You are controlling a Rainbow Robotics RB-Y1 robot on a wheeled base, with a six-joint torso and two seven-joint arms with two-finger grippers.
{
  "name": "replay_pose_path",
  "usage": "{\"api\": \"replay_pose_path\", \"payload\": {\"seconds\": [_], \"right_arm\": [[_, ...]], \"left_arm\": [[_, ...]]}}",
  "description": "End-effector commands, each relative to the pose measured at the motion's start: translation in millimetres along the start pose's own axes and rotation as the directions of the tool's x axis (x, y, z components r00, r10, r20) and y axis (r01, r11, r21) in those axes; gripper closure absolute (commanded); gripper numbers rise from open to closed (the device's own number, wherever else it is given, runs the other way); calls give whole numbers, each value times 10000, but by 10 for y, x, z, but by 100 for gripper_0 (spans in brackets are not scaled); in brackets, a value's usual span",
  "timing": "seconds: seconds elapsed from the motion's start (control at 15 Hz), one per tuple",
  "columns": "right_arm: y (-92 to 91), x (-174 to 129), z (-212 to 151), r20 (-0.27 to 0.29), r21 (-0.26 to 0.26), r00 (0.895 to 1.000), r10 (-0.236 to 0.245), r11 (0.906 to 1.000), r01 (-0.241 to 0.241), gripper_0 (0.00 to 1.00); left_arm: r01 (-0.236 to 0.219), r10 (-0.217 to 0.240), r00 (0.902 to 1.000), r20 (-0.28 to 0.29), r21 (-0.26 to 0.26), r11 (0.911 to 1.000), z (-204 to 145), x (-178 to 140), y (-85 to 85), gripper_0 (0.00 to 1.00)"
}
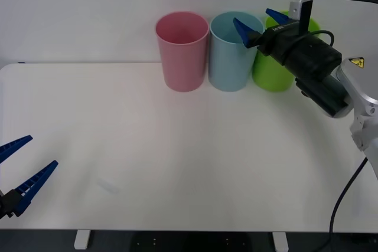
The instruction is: Grasp the object on the table and drop it into the matching bin: aluminum can to the light blue bin, PET bottle to the pink bin.
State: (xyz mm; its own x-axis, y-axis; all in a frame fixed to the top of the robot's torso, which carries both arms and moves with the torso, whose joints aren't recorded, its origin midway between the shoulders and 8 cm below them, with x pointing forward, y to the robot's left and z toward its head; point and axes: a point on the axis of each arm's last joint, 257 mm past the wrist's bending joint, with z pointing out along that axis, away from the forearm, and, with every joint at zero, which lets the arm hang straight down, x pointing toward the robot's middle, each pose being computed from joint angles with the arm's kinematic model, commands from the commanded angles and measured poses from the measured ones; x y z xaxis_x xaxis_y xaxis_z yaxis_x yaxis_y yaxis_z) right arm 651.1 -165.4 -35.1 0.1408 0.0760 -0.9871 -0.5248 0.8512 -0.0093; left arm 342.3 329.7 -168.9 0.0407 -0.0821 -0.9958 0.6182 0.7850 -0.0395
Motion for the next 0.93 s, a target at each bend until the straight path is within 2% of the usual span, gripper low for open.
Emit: {"api": "replay_pose_path", "payload": {"seconds": [0.07, 0.47, 0.53, 0.67, 0.8, 0.87, 0.93], "right_arm": [[51, 67, -337, -92, -351, 9999, -96, 9993, 93, 0], [144, 359, -1198, -611, -1335, 9972, -425, 9905, 340, 0], [149, 440, -1368, -740, -1478, 9954, -610, 9878, 495, 0], [108, 609, -1688, -957, -1667, 9867, -1313, 9794, 1141, 0], [101, 745, -1959, -1148, -1899, 9792, -1672, 9712, 1436, 0], [98, 781, -2087, -1203, -2004, 9770, -1759, 9682, 1496, 0], [108, 830, -2236, -1300, -2095, 9777, -1648, 9684, 1354, 0]], "left_arm": [[0, 0, 10000, 0, 0, 10000, 0, 0, 0, 0], [0, 0, 10000, 0, 0, 10000, 0, 0, 0, 0], [0, 0, 10000, 0, 0, 10000, 0, 0, 0, 0], [0, 0, 10000, 0, 0, 10000, 0, 0, 0, 0], [0, 0, 10000, 0, 0, 10000, 0, 0, 0, 0], [0, 0, 10000, 0, 0, 10000, 0, 0, 0, 0], [0, 0, 10000, 0, 0, 10000, 0, 0, 0, 0]]}}
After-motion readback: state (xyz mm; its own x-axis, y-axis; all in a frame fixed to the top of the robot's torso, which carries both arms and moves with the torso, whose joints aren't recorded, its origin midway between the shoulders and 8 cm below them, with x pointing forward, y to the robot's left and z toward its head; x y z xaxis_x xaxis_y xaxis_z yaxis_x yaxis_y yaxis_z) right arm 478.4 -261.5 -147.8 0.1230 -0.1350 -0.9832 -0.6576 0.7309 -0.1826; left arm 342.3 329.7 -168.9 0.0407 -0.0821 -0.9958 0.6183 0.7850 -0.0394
